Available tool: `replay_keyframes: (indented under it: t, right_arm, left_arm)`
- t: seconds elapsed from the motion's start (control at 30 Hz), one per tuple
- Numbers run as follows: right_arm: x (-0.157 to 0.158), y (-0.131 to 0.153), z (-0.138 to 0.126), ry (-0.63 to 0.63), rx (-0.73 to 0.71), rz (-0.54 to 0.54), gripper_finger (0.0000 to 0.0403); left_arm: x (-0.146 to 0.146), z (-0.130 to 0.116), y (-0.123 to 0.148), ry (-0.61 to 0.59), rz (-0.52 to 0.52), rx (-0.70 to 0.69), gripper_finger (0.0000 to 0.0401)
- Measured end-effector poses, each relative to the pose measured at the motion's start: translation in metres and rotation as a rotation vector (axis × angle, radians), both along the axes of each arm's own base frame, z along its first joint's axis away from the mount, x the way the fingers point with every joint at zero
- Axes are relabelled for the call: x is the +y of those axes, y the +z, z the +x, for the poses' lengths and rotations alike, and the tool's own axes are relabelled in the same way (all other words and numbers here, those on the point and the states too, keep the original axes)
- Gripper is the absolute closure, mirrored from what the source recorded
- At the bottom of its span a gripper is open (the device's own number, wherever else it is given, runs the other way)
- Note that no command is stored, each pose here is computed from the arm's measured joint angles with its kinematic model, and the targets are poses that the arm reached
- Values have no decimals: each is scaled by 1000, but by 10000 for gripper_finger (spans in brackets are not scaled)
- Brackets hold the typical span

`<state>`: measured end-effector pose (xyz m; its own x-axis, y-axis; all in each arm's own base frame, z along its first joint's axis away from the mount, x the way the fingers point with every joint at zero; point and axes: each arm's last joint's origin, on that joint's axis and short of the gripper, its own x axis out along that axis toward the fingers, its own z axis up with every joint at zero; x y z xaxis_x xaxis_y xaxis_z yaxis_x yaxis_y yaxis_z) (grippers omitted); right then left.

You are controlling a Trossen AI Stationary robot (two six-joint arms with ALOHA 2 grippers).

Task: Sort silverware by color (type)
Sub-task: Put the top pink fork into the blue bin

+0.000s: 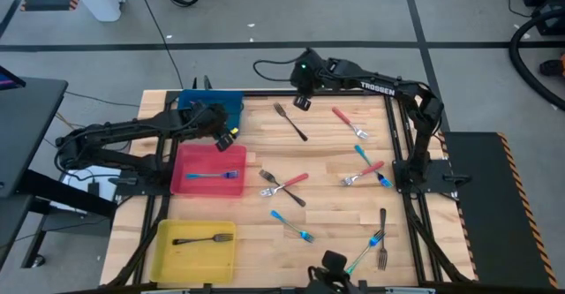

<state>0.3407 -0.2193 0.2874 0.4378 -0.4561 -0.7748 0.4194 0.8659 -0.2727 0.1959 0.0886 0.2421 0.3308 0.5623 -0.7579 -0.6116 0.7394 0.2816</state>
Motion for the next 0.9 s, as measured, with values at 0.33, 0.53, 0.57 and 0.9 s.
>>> replay_keyframes:
  t: [0.33, 0.53, 0.57, 0.9]
  right_arm:
    - [3, -11, -23, -158, 266, 13, 284]
    - [-10, -17, -47, -252, 278, 231, 283]
    - [-13, -18, -51, -261, 265, 260, 283]
    - [-21, -79, -96, -372, 427, 442, 284]
  left_arm:
    - [4, 10, 8, -43, 70, -94, 291]
    - [4, 10, 8, -59, 79, -83, 291]
    - [4, 10, 8, -58, 80, -86, 291]
    - [3, 10, 8, -62, 79, -84, 291]
